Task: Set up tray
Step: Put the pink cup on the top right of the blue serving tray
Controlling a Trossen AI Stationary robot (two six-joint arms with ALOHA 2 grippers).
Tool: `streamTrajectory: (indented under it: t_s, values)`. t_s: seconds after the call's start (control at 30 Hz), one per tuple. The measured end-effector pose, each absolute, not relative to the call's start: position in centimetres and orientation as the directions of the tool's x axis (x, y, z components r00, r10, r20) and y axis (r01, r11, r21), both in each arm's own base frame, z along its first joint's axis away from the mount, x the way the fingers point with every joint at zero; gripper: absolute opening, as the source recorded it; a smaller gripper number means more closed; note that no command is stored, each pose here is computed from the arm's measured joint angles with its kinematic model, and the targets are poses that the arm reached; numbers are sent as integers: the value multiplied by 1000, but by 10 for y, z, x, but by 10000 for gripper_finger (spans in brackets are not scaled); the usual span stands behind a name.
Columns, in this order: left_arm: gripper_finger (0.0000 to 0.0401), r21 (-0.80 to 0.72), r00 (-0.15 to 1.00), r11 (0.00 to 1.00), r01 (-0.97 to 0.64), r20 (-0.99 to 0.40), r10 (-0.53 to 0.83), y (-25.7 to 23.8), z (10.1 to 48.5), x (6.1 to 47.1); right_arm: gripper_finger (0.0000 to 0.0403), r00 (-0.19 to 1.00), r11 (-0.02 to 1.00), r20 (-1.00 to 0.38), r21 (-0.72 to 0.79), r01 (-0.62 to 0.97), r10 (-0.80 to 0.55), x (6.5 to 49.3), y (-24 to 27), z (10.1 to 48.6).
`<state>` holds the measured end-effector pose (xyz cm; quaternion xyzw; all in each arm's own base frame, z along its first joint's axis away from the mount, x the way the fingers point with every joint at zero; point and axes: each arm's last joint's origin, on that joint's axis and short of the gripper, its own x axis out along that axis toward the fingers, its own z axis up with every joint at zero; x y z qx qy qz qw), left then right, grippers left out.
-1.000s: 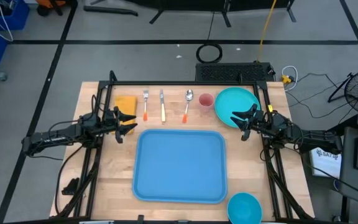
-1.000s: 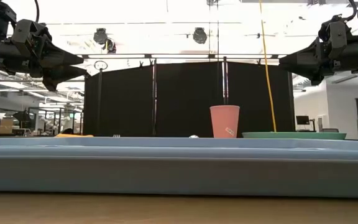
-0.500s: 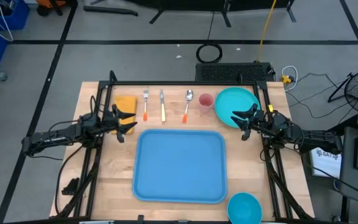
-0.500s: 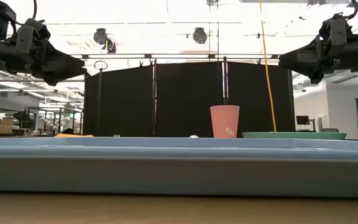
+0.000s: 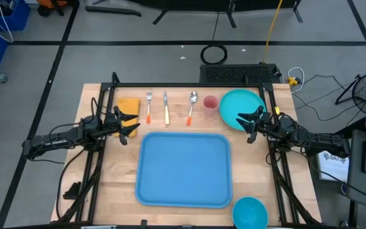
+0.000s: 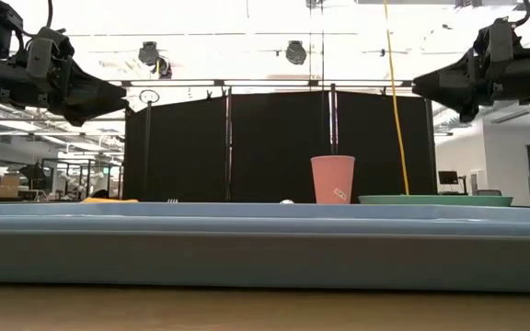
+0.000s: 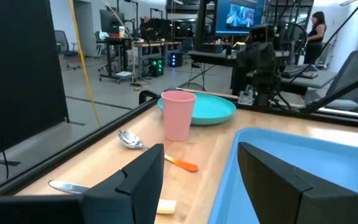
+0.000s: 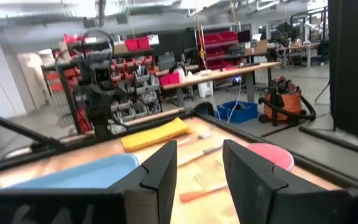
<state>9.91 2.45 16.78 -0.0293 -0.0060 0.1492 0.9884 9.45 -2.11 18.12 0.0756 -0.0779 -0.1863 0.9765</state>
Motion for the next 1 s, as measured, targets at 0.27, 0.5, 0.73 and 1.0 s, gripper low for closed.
streamTrajectory:
  t_s: [0.27, 0.5, 0.73, 1.0]
  values:
    - [209, -57, 938, 937, -346, 5, 347, 26, 168, 99, 123, 799, 776, 31, 260, 574, -601, 98, -29, 194]
    - [209, -56, 914, 912, -406, -17, 406, 28, 166, 98, 123, 675, 668, -294, 140, 731, -677, 140, -45, 268]
    - [209, -80, 908, 905, -418, -22, 418, 28, 166, 98, 123, 457, 609, -586, -79, 789, -669, 196, -87, 318]
    - [209, -109, 908, 902, -418, -25, 418, 28, 166, 98, 123, 328, 629, -787, -96, 772, -523, 232, -143, 320]
